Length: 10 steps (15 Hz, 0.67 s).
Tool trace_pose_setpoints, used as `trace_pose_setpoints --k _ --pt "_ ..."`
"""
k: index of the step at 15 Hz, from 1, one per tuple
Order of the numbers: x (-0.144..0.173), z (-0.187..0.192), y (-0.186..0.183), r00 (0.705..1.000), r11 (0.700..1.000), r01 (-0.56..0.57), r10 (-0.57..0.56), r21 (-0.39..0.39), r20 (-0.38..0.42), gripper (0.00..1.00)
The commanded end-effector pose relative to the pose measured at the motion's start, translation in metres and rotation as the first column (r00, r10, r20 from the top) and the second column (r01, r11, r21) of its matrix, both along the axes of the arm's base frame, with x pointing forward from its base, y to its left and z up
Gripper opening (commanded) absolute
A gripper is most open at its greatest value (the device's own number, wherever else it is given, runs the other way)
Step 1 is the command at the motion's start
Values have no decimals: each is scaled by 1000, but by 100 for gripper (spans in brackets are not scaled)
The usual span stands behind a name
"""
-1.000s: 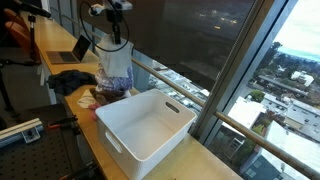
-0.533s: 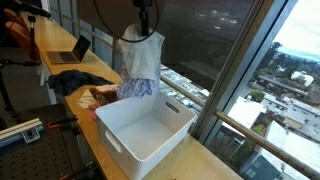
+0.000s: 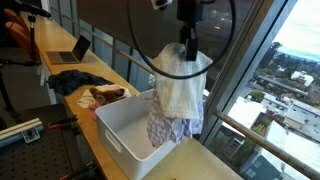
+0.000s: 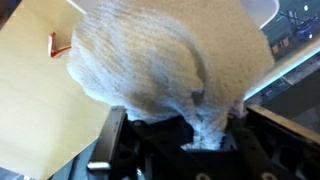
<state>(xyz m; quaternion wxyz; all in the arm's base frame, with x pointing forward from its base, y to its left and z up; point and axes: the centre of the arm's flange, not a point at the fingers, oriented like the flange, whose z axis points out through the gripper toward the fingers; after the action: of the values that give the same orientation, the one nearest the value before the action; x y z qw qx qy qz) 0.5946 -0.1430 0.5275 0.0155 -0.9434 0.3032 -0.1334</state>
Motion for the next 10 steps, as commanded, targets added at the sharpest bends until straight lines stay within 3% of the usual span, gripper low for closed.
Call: trace_pose_setpoints --k 1,5,7,10 --pt "31 -9 -30 999 999 -38 38 22 -4 0" --pt "52 -7 -4 993 993 -118 118 1 -6 0" --pt "60 14 4 988 989 -151 151 -1 18 0" --pt "58 76 21 974 978 -206 208 -30 90 0"
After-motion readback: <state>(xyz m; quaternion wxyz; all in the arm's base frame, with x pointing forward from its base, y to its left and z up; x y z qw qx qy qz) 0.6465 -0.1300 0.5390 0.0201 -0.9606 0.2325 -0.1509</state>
